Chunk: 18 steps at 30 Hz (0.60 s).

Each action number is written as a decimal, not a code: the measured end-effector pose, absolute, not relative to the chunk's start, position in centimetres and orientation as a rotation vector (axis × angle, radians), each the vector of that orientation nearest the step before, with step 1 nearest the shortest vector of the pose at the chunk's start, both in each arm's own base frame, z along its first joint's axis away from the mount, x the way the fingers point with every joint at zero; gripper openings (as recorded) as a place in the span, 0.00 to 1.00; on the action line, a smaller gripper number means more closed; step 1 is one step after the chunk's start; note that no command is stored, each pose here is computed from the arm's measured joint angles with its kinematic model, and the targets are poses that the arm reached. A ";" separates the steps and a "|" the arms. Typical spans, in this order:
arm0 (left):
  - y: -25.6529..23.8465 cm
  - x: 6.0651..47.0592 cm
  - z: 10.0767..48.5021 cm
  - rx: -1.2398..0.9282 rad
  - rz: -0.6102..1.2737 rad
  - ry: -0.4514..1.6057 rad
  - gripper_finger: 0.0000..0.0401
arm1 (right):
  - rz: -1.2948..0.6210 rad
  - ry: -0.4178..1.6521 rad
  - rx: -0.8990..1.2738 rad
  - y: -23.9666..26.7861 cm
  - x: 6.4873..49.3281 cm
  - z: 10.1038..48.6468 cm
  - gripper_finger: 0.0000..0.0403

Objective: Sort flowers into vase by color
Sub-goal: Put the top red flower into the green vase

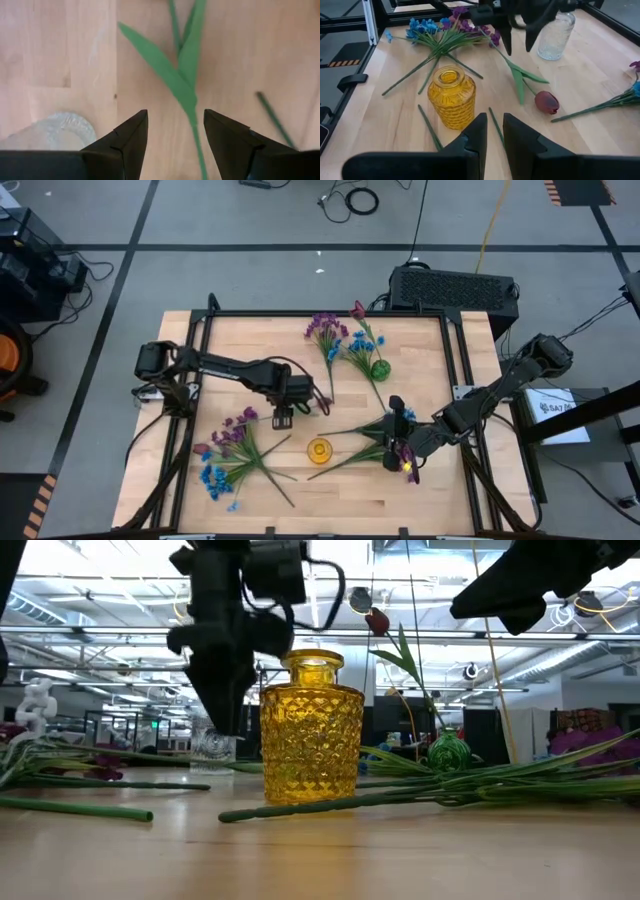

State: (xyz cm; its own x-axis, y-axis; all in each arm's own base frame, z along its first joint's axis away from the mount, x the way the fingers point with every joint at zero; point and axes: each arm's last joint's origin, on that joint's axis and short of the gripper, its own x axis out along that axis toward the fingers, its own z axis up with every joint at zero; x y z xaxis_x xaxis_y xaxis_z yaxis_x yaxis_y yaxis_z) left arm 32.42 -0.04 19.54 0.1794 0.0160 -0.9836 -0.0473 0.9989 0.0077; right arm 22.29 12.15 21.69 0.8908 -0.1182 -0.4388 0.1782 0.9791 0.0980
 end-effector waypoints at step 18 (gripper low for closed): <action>-0.7 31.0 15.6 -0.118 0.068 1.402 0.48 | -0.137 0.451 0.142 12.2 22.3 21.7 0.13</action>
State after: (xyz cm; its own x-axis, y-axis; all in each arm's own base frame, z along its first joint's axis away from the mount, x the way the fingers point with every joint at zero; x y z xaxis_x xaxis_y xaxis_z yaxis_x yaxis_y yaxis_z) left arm 31.00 -0.74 15.56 0.1670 -0.0221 -0.9857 -0.1172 0.9922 -0.0421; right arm 22.30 12.21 21.69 0.8910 -0.1000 -0.4428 0.1628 0.9809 0.1061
